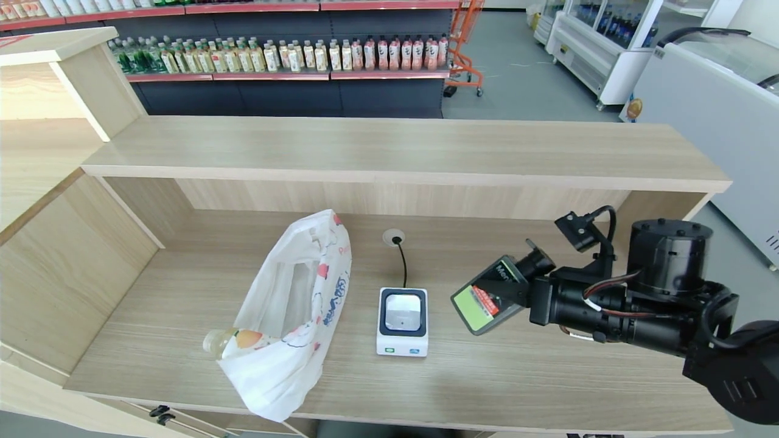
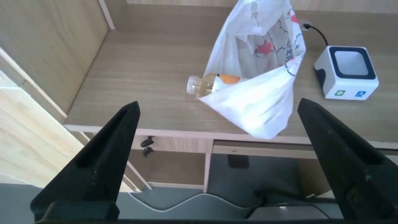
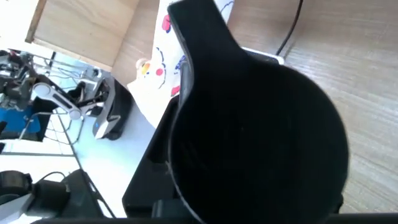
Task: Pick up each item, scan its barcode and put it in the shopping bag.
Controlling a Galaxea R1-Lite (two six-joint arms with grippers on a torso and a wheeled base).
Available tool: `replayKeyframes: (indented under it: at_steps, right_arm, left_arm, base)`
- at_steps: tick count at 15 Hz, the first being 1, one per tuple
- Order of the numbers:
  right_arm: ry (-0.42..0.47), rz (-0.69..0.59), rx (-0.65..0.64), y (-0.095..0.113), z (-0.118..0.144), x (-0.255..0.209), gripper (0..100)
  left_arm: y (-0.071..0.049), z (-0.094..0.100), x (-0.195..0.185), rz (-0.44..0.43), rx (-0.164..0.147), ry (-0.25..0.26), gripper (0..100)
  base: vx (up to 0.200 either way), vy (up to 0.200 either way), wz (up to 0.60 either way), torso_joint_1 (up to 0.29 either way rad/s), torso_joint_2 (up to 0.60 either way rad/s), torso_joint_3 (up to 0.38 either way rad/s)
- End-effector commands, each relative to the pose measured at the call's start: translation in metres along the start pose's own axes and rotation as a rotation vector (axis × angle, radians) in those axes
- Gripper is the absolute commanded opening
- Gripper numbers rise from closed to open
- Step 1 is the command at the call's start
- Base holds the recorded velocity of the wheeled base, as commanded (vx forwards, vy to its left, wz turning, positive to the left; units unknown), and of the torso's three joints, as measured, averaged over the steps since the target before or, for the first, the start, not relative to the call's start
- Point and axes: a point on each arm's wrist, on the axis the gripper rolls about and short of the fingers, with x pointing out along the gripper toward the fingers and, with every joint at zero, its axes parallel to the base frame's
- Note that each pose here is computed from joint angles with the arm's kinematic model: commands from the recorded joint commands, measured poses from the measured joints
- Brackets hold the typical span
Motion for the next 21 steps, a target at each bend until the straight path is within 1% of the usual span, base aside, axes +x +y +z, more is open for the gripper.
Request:
replayKeyframes:
  at_steps: [1,3,8,11,13,21]
  right_arm:
    - [0.014,-0.032,-0.006,-0.007,-0.005,0.011,0]
    - [0.02,-0.062,0.001,-0.016,-0.007,0.025,0]
    - [0.069,-0.077,0.026,-0.036,-0.02,0.053,0]
    - [0.057,-0.073,0.02,-0.046,-0.022,0.07,0]
    - [0.046,-0.061,0.013,-0.047,-0.019,0.076,0]
    - [0.079,-0.042,0.015,-0.043,-0.031,0.086,0]
  left_arm:
    - [0.0,0.0,0.0,0.0,0.001,0.0,100]
    - [0.0,0.0,0.0,0.0,0.001,0.0,100]
    - [0.0,0.0,0.0,0.0,0.001,0.0,100]
    - [0.0,0.0,0.0,0.0,0.001,0.0,100]
    - [0.0,0.0,0.0,0.0,0.001,0.0,100]
    - [0.0,0.0,0.0,0.0,0.002,0.0,100]
  base:
    - [0.0,0.2,0.0,-0.002,0.01,-0.002]
    - [0.0,0.2,0.0,0.002,0.0,0.0]
    - [0.0,0.0,0.0,0.0,0.0,0.0]
    - [0.0,0.0,0.0,0.0,0.0,0.0]
    - [0.0,0.0,0.0,0.0,0.0,0.0]
    - [0.0,0.0,0.0,0.0,0.0,0.0]
